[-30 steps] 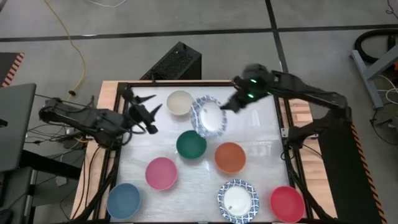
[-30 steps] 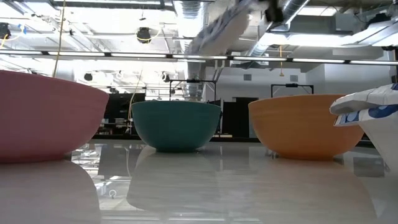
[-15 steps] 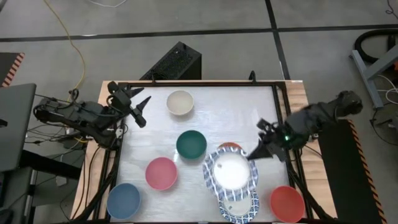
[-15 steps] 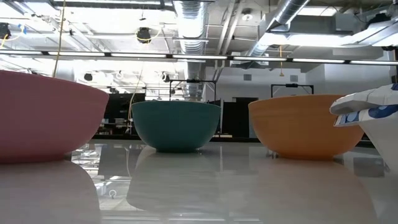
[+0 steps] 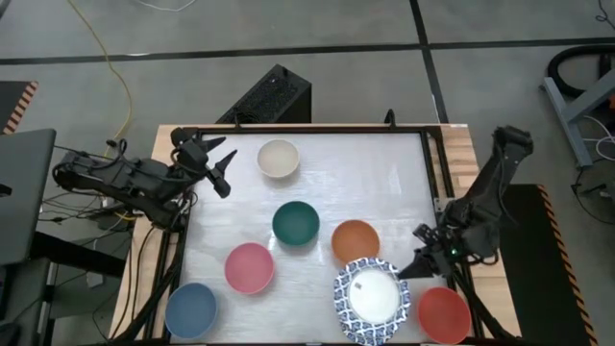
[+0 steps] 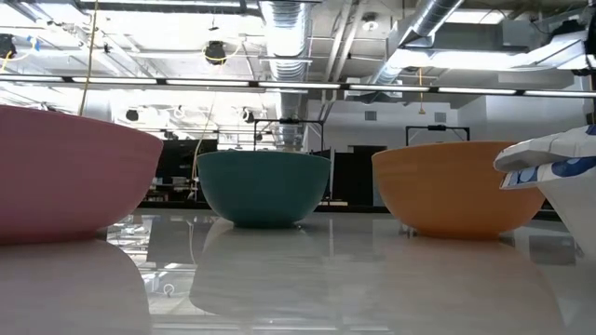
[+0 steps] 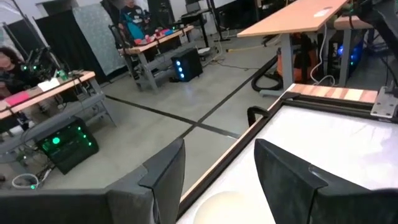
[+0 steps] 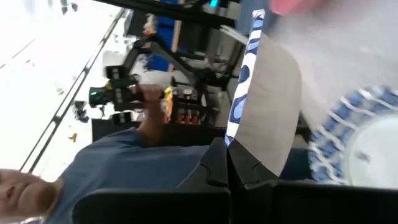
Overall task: Nest bowls inside each other
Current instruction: Stack the top left white and blue bowl onto the stacked white and blue bowls
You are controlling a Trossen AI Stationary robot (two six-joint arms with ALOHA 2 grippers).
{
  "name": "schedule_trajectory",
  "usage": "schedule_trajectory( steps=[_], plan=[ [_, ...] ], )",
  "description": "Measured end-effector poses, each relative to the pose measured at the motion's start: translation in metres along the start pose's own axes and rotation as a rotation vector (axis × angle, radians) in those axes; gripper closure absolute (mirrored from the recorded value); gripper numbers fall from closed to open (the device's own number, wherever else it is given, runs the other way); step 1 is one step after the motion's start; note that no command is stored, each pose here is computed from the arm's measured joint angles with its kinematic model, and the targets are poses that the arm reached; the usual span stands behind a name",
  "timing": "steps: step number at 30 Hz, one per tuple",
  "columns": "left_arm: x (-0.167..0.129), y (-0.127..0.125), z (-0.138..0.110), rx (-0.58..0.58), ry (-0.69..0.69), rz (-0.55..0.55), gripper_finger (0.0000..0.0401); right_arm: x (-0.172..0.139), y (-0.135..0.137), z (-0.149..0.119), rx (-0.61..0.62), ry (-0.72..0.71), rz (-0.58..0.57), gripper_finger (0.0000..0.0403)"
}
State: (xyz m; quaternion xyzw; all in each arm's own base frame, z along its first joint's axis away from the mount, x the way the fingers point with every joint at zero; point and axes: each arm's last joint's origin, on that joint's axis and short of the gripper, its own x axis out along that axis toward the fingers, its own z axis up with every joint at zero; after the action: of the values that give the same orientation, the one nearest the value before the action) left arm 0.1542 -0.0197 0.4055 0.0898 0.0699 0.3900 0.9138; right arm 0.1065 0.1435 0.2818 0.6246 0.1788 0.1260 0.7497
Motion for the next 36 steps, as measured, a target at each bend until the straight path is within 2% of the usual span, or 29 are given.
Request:
schedule_trajectory(
  steps=[6, 14, 22, 36],
  plan=[
    [0.004, -0.001, -0.007, -0.008, 0.042, 0.02, 0.0218, -0.005, -0.029, -0.024, -0.008, -0.026, -0.074, 0.0403],
    [0.01, 0.001, -0.011, -0.012, 0.065, 0.052, 0.0218, -0.001, -0.053, -0.045, 0.02, -0.028, -0.15, 0.0403],
    [0.016, 0.006, -0.013, -0.021, 0.08, 0.08, 0.0218, 0.016, -0.059, -0.062, 0.034, -0.026, -0.113, 0.0403],
    [0.021, 0.01, -0.014, -0.026, 0.09, 0.098, 0.0218, 0.03, -0.075, -0.073, 0.03, -0.041, -0.151, 0.0403]
  ],
)
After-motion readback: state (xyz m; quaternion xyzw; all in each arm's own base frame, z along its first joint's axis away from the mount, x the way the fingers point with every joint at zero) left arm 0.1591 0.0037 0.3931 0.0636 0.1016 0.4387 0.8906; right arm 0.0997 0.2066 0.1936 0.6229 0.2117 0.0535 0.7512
